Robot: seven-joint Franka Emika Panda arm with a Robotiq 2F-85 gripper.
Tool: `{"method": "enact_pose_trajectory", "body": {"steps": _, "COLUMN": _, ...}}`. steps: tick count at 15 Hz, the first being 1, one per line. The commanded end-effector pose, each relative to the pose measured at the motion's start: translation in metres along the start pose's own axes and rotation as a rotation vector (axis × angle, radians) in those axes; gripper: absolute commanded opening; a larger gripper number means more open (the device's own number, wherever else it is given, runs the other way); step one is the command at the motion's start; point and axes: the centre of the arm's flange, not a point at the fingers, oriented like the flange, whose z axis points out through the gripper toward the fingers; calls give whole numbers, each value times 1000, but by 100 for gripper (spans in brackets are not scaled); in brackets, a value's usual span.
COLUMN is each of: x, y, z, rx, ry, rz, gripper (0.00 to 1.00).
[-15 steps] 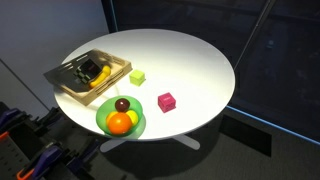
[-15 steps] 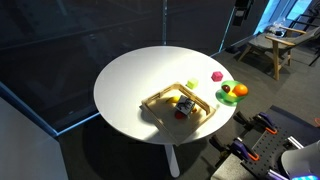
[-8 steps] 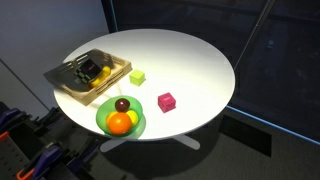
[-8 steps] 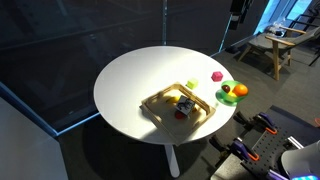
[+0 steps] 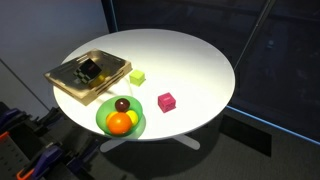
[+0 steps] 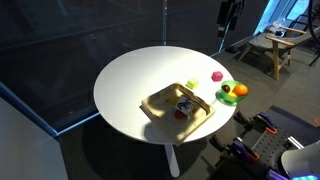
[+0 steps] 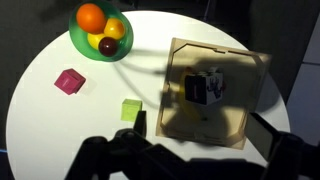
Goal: Pick up the block with the number one on it and put it on the table
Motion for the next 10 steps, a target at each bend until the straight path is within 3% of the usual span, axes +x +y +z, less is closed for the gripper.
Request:
{"method": "enact_pose_trajectory", "body": {"steps": 1, "x": 9, "y": 11, "z": 25, "rx": -25, "ry": 41, "rz": 63, "gripper": 100}}
{"method": "enact_pose_trajectory", "body": {"steps": 7, "x": 13, "y": 1, "z": 68, "rx": -72, "ry": 204, "rz": 118, "gripper": 100}}
{"method": "enact_pose_trajectory", "body": {"steps": 10, "x": 13, "y": -5, "z": 85, "rx": -75, "ry": 224, "rz": 151, "gripper": 100}}
